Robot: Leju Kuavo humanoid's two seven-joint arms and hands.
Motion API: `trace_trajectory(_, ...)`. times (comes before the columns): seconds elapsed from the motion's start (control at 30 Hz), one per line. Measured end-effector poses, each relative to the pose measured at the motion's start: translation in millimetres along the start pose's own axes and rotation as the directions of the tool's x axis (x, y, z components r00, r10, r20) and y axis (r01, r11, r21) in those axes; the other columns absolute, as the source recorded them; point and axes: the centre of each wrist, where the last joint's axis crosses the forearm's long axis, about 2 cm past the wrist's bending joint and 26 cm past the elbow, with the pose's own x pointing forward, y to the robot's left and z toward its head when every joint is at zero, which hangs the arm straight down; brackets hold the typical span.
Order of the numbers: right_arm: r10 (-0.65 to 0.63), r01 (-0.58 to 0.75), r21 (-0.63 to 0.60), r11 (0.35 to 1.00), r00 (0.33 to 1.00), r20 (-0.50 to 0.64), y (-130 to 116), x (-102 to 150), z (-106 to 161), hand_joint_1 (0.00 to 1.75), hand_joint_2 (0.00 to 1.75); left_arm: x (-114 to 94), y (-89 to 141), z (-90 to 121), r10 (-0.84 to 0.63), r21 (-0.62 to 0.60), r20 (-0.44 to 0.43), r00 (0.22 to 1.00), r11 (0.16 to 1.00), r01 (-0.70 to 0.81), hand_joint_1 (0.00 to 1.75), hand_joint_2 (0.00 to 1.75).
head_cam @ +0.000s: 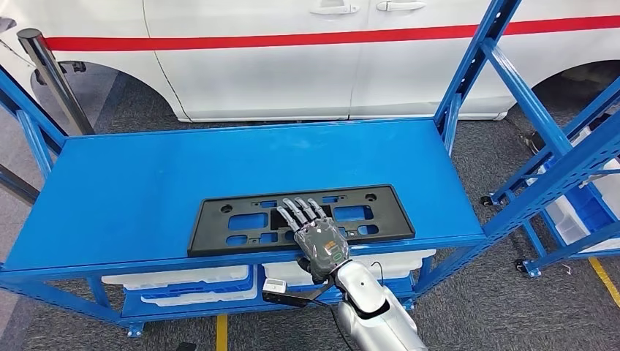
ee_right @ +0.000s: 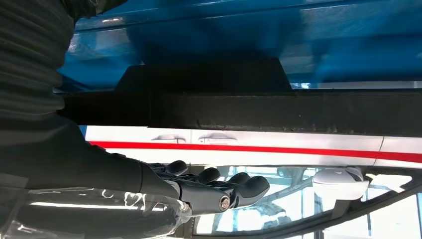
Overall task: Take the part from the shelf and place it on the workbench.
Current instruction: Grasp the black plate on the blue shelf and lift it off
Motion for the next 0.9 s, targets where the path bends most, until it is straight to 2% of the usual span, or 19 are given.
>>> trace_trajectory(0.07, 0.000, 0.000, 0.001, 1.000, 1.000, 0.000, 0.1, -0.1, 0.1, 1.03, 1.75, -0.2, 0.2, 0.0, 0.004, 0.001, 0.001, 1.000, 1.000, -0.004, 0.00, 0.00)
trace_trajectory(0.1, 0.000, 0.000, 0.003, 1.000, 1.000, 0.000, 0.2, -0.3, 0.2, 1.30, 1.75, -0.3, 0.2, 0.0, 0.003, 0.001, 0.002, 1.000, 1.000, -0.003, 0.00, 0.00)
trace_trajectory(0.13, 0.001, -0.001, 0.004, 1.000, 1.000, -0.001, 0.5, -0.5, 0.5, 1.39, 1.75, -0.3, 0.3, -0.1, 0.002, 0.002, 0.003, 1.000, 1.000, -0.002, 0.00, 0.00)
trace_trajectory(0.33, -0.003, 0.003, 0.022, 1.000, 1.000, -0.002, 4.6, 0.1, 4.3, 1.41, 1.75, -0.7, 0.6, -0.1, 0.005, 0.005, 0.003, 1.000, 1.000, -0.005, 0.00, 0.00)
trace_trajectory(0.5, -0.004, 0.004, 0.020, 1.000, 1.000, -0.005, 3.6, -0.5, 3.3, 1.58, 1.75, -1.0, 0.7, -0.1, 0.013, 0.006, 0.000, 1.000, 1.000, -0.013, 0.00, 0.00)
trace_trajectory(0.9, 0.003, -0.003, 0.000, 1.000, 1.000, -0.010, -2.4, -3.9, -1.5, 1.64, 1.75, -1.4, 0.0, 0.1, 0.028, 0.004, -0.003, 1.000, 1.000, -0.028, 0.00, 0.00)
